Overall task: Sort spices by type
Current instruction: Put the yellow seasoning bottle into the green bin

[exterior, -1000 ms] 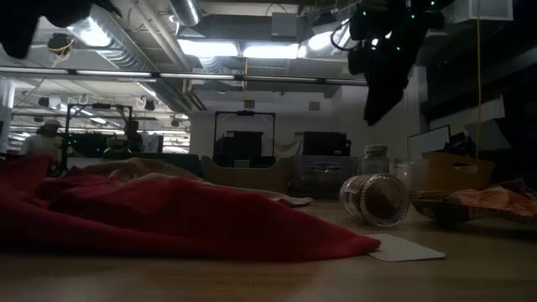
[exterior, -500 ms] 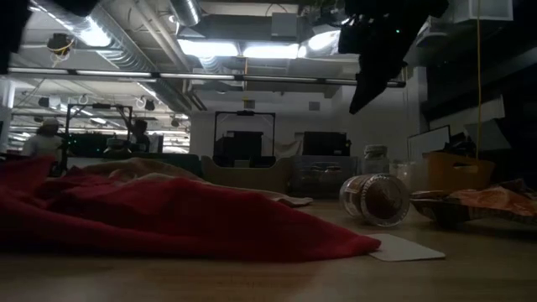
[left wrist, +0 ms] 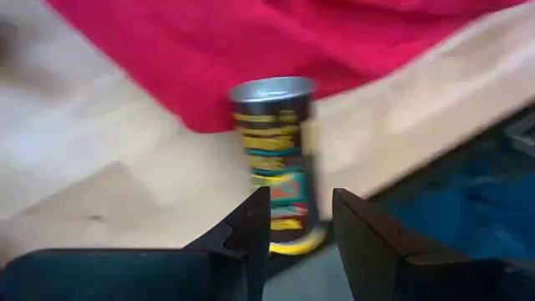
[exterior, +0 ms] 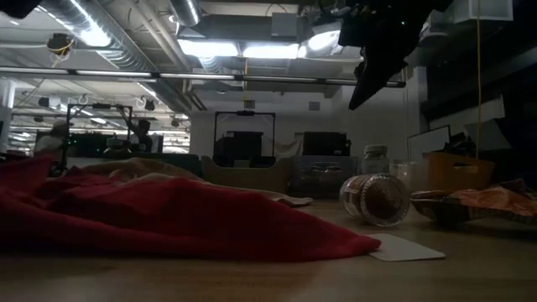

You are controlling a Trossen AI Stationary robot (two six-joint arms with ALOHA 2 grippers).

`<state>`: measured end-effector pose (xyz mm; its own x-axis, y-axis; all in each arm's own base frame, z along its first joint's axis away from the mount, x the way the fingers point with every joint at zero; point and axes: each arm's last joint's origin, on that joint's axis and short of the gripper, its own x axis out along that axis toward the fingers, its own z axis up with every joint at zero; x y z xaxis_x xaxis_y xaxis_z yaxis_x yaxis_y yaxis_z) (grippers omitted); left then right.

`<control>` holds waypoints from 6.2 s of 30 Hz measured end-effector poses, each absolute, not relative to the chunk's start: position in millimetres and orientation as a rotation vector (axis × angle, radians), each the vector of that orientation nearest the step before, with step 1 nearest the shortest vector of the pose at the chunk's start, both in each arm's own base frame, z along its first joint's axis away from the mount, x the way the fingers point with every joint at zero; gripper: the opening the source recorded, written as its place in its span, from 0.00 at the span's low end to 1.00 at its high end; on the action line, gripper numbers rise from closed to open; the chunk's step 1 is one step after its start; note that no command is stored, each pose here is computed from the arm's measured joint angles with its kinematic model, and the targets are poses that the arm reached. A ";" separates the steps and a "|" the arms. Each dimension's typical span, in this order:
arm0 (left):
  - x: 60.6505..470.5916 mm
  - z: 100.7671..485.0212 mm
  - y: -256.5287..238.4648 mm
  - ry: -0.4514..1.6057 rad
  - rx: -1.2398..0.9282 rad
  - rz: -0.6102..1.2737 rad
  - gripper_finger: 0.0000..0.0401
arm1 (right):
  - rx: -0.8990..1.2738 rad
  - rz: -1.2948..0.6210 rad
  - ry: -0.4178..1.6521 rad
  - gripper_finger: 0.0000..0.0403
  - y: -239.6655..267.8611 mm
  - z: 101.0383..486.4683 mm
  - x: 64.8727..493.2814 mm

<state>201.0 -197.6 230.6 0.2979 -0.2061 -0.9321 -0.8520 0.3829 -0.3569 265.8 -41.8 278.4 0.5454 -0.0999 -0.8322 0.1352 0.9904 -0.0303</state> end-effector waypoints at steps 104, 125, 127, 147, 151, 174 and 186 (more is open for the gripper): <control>304.7 225.9 2.3 1.377 -1.719 0.164 0.51 | -0.226 0.143 0.443 0.63 -30.3 226.8 283.9; 346.3 210.3 59.9 1.168 -1.956 -0.094 0.51 | -0.606 0.099 0.289 0.63 29.4 207.2 292.0; 346.3 210.4 59.8 1.170 -1.958 -0.098 0.51 | -0.626 0.070 0.254 0.63 34.9 207.5 295.2; 356.0 221.3 54.0 1.087 -1.921 -0.198 0.51 | -0.612 0.045 0.190 0.63 40.2 213.4 296.2; 357.7 222.9 50.1 1.089 -1.929 -0.206 0.51 | -0.642 0.033 0.191 0.63 39.8 213.7 296.2; 364.5 225.7 38.9 0.987 -1.917 -0.178 0.51 | -0.813 0.055 0.199 0.63 41.4 200.6 304.1; 362.0 222.6 39.1 1.014 -1.896 -0.155 0.51 | -0.825 0.061 0.151 0.63 42.9 194.4 310.4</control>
<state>362.0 39.1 222.6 0.6483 -0.7024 -0.2938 -0.5822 -0.2087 -0.7858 310.4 42.9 194.4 0.9875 -0.0045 -0.1578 -0.1131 0.6774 -0.7269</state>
